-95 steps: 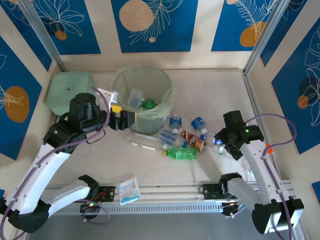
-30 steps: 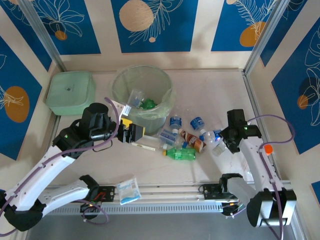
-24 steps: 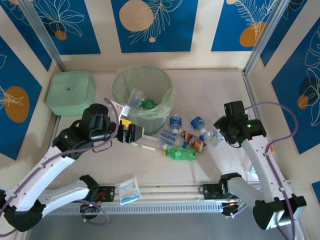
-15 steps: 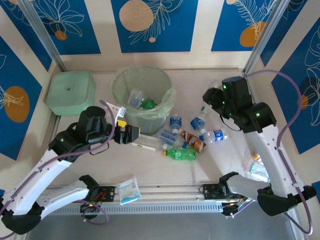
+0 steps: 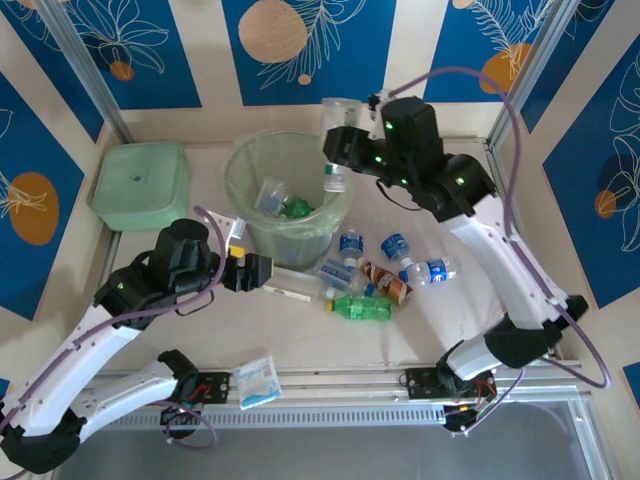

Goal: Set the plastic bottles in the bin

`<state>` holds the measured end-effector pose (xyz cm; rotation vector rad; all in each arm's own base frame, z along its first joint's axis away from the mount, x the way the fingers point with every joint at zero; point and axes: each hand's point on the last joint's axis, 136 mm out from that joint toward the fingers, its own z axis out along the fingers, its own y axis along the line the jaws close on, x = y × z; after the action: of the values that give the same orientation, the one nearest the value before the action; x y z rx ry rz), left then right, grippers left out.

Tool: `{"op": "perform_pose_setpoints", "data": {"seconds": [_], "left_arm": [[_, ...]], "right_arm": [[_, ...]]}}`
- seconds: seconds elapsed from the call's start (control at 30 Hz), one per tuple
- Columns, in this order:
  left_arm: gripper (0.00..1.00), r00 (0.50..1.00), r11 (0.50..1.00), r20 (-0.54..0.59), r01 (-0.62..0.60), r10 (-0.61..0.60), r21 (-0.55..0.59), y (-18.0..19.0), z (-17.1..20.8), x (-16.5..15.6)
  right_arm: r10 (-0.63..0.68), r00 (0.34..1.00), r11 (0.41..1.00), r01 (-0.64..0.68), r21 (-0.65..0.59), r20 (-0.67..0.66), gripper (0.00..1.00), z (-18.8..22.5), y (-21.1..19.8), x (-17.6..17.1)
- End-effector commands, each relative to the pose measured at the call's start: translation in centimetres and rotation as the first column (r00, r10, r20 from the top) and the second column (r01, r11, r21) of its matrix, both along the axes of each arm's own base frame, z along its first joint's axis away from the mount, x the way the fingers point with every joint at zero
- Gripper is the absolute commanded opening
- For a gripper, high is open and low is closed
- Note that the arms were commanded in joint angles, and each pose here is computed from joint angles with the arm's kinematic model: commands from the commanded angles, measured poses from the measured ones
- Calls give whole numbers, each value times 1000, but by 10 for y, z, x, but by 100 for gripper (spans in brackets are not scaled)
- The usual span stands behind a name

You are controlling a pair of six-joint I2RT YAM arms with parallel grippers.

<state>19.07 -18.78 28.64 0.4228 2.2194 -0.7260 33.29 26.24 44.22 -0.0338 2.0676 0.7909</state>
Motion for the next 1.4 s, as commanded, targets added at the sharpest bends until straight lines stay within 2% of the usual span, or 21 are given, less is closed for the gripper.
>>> {"op": "perform_pose_setpoints", "data": {"seconds": [0.0, 0.2, 0.4, 0.7, 0.87, 1.1, 1.37], "left_arm": [[82, 1000, 999, -3, -17, 18, 29, 7, -4, -3], [82, 1000, 999, 9, -23, 23, 34, 10, -2, -4], [82, 999, 999, 15, -33, 32, 39, 15, -2, -6], [82, 999, 998, 21, -42, 41, 56, 21, -3, -8], [83, 999, 997, 25, -43, 42, 61, 23, -3, -9], [84, 999, 997, 27, -37, 36, 61, 23, 1, -11], [83, 1000, 999, 7, 15, -16, 46, 15, -4, -16]], "right_arm": [[90, 994, 996, -89, -18, 63, 60, 11, 31, 6], [124, 992, 987, -122, -102, 21, 60, -23, 69, 27], [159, 987, 966, -162, -200, -30, 63, -62, 102, 31], [179, 979, 945, -200, -258, -100, 72, -99, 123, 30], [168, 982, 950, -185, -250, -89, 77, -91, 118, 27], [149, 989, 963, -149, -226, -15, 78, -55, 101, 12], [45, 997, 987, -34, -157, 67, 78, -22, 38, -25]]}}
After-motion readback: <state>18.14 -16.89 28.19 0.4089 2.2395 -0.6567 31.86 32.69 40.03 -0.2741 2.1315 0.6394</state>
